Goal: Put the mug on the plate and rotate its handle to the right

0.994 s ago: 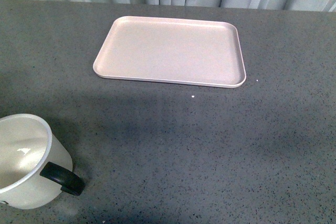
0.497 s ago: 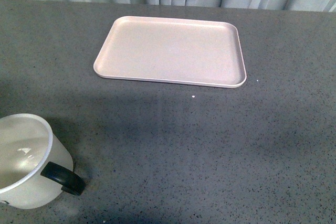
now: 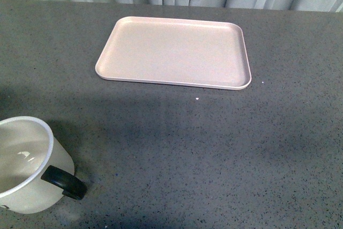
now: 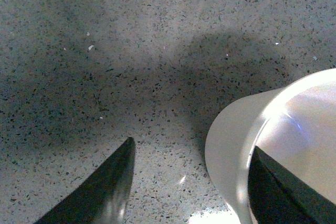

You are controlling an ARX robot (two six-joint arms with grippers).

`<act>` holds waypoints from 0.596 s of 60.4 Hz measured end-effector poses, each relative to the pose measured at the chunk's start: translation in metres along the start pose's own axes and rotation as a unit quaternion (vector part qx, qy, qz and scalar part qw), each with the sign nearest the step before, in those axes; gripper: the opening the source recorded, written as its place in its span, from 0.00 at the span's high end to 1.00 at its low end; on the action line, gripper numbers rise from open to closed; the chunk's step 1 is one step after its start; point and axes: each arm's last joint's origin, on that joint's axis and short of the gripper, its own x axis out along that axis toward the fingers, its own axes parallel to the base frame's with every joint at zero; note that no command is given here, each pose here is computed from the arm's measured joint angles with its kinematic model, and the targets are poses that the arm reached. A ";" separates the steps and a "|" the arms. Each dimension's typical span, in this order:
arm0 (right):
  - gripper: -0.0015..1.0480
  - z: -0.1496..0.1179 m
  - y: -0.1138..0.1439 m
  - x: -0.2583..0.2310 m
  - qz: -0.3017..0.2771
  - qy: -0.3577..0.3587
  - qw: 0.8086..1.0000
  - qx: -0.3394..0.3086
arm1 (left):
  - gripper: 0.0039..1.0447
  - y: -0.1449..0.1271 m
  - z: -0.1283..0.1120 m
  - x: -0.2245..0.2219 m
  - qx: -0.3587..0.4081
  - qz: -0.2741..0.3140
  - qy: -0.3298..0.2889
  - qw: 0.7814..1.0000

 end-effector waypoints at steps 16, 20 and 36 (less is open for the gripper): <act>0.09 0.000 0.000 0.000 0.000 0.000 1.000 0.000 | 0.85 -0.001 -0.002 0.000 -0.002 -0.001 0.013 1.000; 0.09 0.000 0.000 0.000 0.000 0.000 1.000 0.000 | 0.95 -0.002 -0.002 -0.002 -0.006 -0.004 0.016 1.000; 0.09 0.000 0.000 0.000 0.000 0.000 1.000 0.000 | 0.98 -0.010 0.017 -0.012 -0.014 -0.011 0.005 1.000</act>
